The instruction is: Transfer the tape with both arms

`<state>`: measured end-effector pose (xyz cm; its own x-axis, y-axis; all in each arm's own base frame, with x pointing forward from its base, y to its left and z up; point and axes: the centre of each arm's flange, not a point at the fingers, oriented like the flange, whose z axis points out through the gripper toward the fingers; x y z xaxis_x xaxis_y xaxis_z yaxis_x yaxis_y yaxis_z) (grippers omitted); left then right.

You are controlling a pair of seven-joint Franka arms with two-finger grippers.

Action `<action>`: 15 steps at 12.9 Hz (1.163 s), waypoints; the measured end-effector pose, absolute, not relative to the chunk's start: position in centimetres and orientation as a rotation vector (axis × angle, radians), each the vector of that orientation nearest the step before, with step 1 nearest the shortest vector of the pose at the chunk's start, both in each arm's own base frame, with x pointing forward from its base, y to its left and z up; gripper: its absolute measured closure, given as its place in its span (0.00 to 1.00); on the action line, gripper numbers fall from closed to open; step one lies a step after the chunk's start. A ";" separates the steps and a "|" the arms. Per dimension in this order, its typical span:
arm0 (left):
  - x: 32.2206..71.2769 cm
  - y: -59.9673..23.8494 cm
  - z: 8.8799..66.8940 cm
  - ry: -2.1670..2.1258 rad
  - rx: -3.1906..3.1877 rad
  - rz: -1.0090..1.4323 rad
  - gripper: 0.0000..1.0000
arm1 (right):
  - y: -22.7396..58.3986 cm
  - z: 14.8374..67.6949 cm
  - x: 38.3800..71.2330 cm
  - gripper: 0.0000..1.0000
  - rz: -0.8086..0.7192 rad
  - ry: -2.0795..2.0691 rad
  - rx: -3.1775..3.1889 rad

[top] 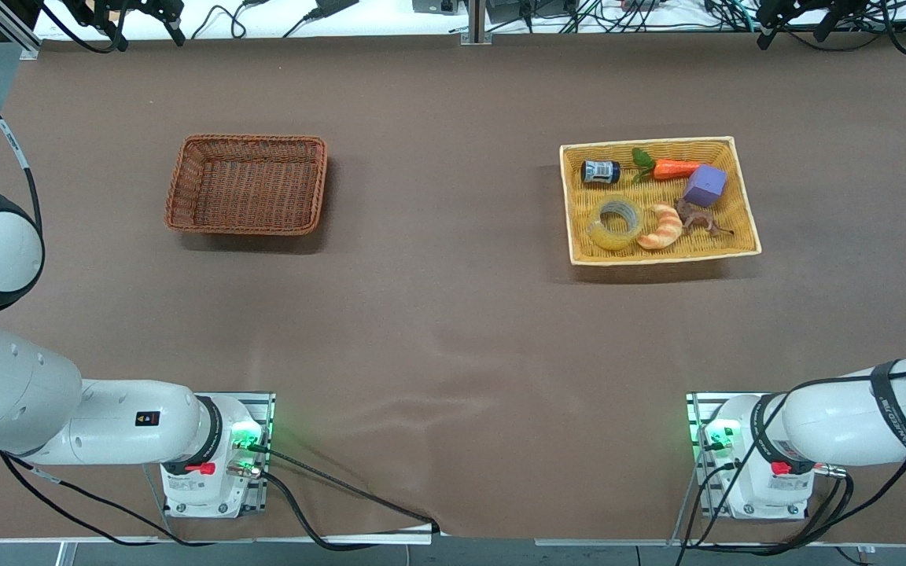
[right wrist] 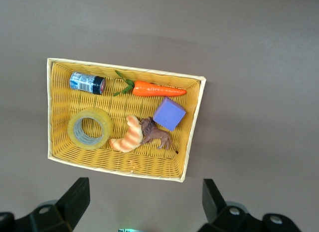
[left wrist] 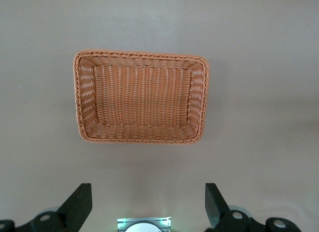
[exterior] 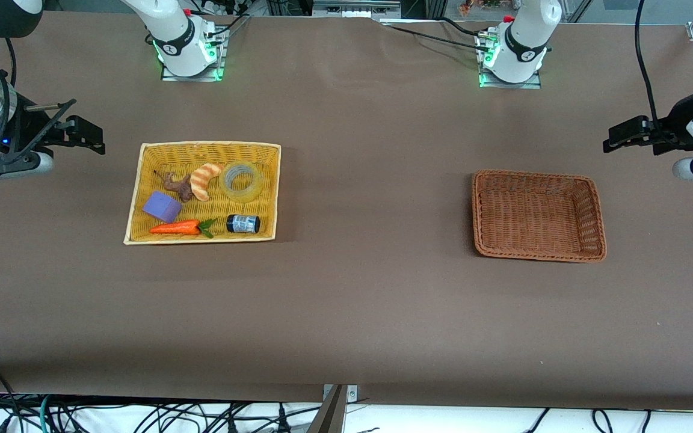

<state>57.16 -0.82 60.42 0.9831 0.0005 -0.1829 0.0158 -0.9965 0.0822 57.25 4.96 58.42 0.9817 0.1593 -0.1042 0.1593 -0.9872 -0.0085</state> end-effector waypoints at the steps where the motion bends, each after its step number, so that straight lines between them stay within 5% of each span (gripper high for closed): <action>1: 57.2 -0.8 60.4 0.012 3.045 -0.281 0.00 | 4.9 58.4 57.3 0.00 0.164 -0.250 -3.127; 15: 57.2 -0.8 60.4 0.012 3.045 -0.282 0.00 | 5.1 59.2 57.7 0.00 0.088 -0.257 -3.132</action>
